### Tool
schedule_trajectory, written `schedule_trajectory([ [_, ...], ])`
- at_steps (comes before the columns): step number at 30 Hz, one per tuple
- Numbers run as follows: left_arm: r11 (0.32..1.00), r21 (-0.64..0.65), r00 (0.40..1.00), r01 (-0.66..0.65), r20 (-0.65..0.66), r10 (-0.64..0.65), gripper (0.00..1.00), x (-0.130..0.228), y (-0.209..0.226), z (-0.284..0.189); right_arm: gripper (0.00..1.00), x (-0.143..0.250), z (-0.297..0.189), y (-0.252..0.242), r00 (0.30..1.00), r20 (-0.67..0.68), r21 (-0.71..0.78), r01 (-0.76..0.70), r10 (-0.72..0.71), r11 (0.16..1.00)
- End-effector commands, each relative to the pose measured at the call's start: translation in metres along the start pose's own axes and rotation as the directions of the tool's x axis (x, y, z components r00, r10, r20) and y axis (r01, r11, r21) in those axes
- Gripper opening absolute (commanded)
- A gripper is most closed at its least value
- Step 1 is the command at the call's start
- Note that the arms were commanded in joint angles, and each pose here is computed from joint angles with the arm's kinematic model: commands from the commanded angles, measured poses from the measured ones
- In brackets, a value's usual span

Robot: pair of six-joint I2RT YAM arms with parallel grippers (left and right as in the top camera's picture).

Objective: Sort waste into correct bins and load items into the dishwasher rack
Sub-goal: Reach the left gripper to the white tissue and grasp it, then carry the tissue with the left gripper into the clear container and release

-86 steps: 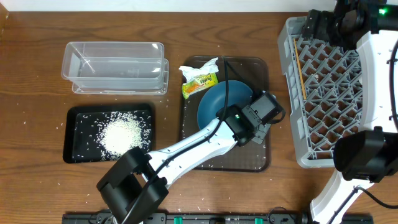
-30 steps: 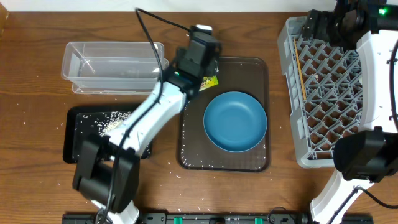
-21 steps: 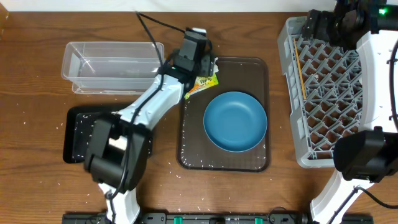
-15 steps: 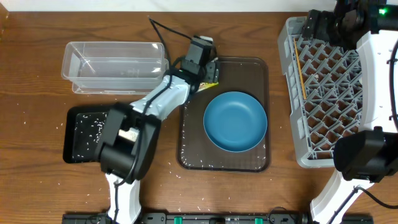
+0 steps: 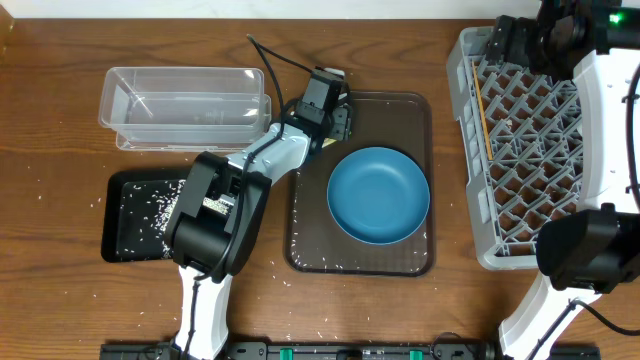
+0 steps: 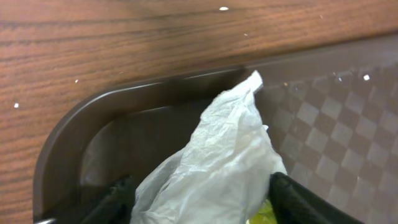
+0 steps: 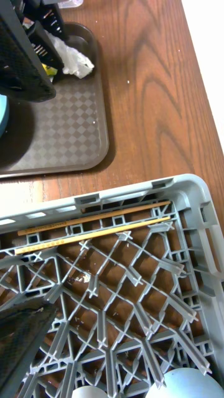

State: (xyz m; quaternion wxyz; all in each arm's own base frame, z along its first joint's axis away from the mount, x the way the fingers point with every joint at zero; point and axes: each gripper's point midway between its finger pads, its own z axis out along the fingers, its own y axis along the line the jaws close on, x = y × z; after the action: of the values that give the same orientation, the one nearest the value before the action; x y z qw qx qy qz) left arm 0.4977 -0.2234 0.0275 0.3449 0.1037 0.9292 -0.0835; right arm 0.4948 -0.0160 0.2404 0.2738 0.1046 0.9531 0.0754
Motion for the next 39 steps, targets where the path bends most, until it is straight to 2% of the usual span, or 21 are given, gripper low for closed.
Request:
schedule_trajectory([
  [1, 1.000, -0.014, 1.000, -0.010, 0.006, 0.010, 0.51, -0.002, 0.004, 0.004, 0.99, -0.004, -0.014, 0.006, 1.000, 0.028, -0.012, -0.003, 0.003, 1.000],
  [3, 1.000, -0.013, 1.000, -0.010, 0.008, 0.010, 0.39, -0.003, 0.003, 0.003, 0.99, -0.004, -0.014, 0.006, 1.000, 0.028, -0.012, -0.003, 0.003, 1.000],
  [9, 1.000, 0.003, 0.999, -0.016, 0.044, 0.016, 0.14, -0.019, -0.006, -0.014, 0.99, -0.004, -0.014, 0.006, 1.000, 0.028, -0.012, -0.003, 0.003, 1.000],
  [13, 0.999, 0.021, 0.997, -0.029, 0.070, 0.028, 0.06, -0.033, -0.019, -0.038, 0.99, -0.004, -0.014, 0.006, 1.000, 0.028, -0.012, -0.003, 0.003, 1.000],
  [27, 0.998, 0.037, 0.992, 0.051, 0.113, -0.055, 0.06, -0.060, -0.023, -0.098, 0.99, -0.004, -0.014, 0.006, 1.000, 0.028, -0.012, -0.003, 0.003, 1.000],
  [30, 0.997, -0.027, 0.984, 0.075, 0.161, -0.070, 0.06, -0.073, -0.008, -0.114, 0.99, -0.004, -0.014, 0.006, 1.000, 0.028, -0.012, -0.003, 0.003, 1.000],
  [33, 0.982, -0.108, 0.964, 0.154, 0.235, -0.126, 0.06, -0.091, 0.016, -0.142, 0.99, -0.004, -0.014, 0.006, 1.000, 0.028, -0.012, -0.002, 0.002, 1.000],
  [39, 0.911, -0.219, 0.892, 0.350, 0.376, -0.252, 0.06, -0.114, 0.075, -0.203, 0.99, -0.004, -0.014, 0.006, 1.000, 0.028, -0.012, -0.003, 0.003, 1.000],
])
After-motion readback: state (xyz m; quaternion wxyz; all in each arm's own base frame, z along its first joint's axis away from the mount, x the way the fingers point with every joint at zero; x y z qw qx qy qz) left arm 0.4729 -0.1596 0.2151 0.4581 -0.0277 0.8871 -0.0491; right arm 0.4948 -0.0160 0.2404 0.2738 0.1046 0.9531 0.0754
